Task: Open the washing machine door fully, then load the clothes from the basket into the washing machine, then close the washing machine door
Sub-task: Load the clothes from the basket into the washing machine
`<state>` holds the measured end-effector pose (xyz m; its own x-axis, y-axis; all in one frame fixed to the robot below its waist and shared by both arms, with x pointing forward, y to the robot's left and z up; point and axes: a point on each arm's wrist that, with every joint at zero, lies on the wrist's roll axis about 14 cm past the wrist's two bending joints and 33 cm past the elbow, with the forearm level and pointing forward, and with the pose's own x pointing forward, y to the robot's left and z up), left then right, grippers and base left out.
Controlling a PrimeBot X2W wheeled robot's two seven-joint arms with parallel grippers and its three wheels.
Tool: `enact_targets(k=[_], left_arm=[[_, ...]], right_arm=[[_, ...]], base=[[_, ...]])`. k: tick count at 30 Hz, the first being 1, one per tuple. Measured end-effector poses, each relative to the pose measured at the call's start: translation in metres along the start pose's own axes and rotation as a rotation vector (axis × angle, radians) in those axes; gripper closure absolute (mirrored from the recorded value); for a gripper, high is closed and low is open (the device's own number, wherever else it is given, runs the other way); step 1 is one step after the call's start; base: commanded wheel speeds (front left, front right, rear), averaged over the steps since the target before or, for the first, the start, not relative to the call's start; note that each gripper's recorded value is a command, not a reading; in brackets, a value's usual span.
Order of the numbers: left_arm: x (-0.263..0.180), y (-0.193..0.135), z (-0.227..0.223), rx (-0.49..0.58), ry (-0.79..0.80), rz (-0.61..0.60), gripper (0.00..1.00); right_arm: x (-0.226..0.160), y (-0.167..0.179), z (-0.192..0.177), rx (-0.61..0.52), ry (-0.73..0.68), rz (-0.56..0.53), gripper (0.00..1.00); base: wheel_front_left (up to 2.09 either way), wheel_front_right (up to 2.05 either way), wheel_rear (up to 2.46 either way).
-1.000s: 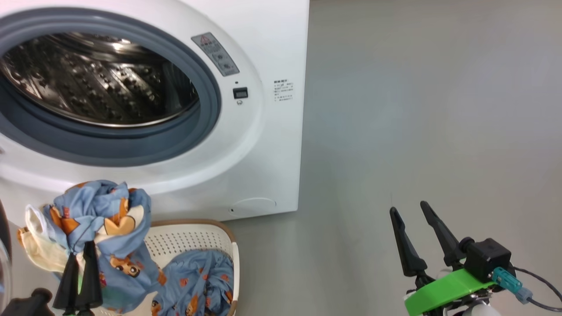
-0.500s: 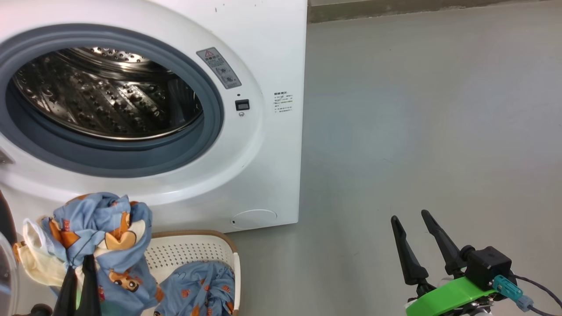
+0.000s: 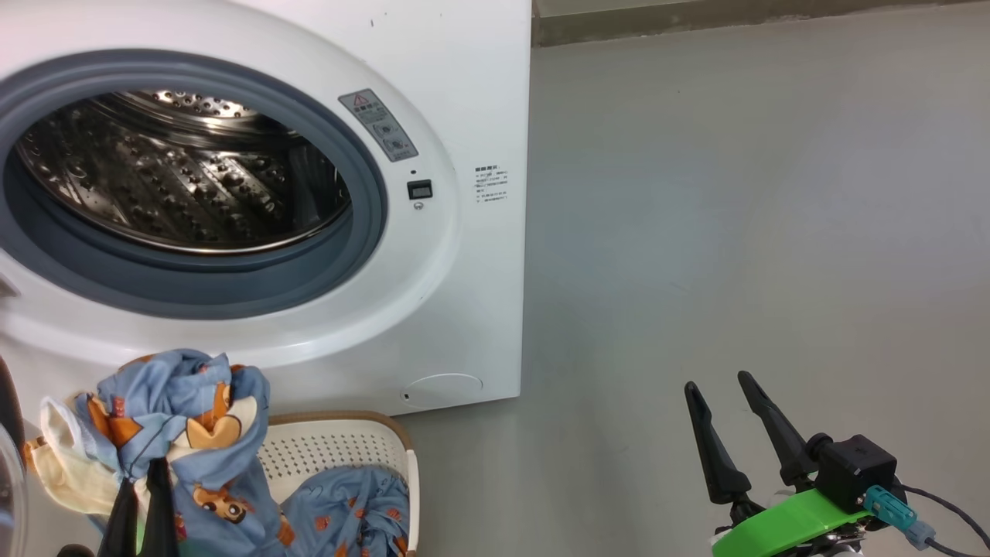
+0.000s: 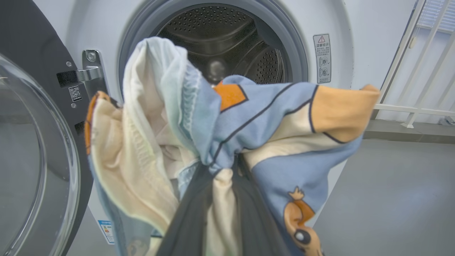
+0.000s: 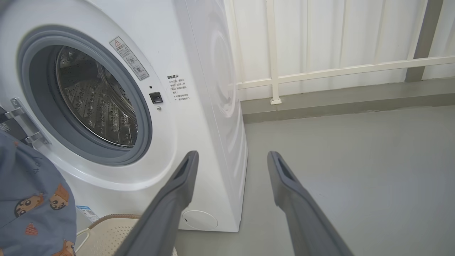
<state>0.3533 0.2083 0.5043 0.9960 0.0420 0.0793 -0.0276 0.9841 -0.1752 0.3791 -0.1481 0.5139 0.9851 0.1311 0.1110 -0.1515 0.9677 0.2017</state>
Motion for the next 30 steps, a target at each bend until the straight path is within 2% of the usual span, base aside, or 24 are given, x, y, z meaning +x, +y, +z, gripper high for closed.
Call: enact_targets(k=[13,30], left_arm=[[0.011,-0.002,-0.004,-0.019,0.005,0.002,1.0],[0.122,-0.023,0.056,0.0,-0.224,-0.086,1.0]], right_arm=[[0.001,-0.005,-0.01,0.003,0.03,-0.014,0.0],[0.019,-0.013,-0.04,0.011,0.101,-0.025,0.0]], base=[[0.0,0.0,0.0],[0.0,0.0,0.0]])
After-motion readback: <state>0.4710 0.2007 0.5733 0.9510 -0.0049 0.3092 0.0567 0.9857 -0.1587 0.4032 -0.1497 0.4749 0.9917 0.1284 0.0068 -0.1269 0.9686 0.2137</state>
